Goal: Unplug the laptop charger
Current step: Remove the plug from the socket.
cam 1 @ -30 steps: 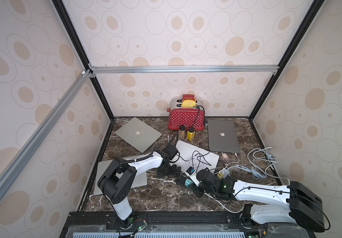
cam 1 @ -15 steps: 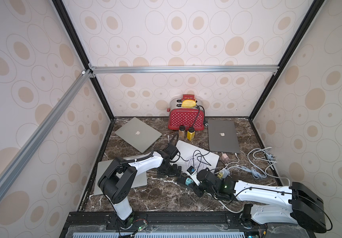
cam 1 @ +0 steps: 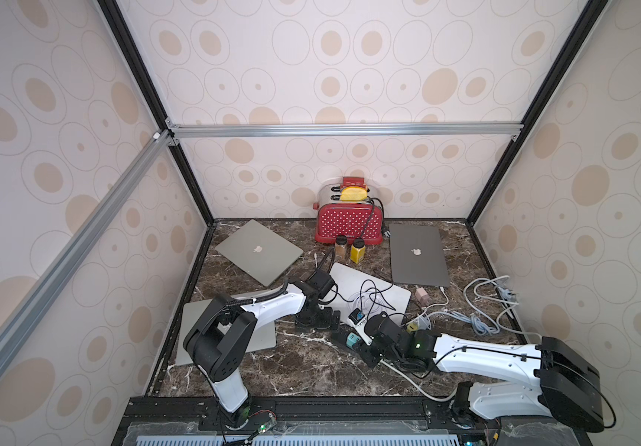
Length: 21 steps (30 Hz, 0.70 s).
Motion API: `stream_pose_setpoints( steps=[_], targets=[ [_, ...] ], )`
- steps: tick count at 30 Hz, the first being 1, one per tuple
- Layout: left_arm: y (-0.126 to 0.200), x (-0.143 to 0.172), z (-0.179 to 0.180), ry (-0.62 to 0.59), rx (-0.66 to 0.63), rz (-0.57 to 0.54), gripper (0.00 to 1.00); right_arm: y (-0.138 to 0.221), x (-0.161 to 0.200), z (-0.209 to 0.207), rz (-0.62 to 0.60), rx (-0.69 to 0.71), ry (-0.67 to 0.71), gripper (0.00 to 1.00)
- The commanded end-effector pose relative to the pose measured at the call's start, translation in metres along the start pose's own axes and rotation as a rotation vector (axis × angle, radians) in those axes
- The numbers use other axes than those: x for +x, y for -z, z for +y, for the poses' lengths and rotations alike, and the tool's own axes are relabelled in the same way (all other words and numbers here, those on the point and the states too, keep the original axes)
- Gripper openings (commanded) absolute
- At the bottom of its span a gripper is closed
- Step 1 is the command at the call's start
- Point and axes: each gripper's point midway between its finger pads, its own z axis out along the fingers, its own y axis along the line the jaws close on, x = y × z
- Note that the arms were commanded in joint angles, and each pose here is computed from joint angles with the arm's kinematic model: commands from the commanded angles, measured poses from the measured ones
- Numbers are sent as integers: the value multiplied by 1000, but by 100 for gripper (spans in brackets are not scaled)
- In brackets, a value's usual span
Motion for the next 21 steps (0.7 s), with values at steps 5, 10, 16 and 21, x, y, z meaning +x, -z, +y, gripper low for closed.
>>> stream_pose_setpoints(
  steps=[5,10,16,21],
  targets=[
    [-18,38,46,16,-216,141,99,18,-31,-32,-36,171,-119,0],
    [-18,39,45,9,-222,142,99,22,-43,-23,-106,114,-152,0],
    [-19,40,46,6,-228,153,99,20,-35,-31,-83,154,-164,0],
    [-21,40,47,7,-237,163,99,12,-27,-41,-57,154,-269,0]
  ],
)
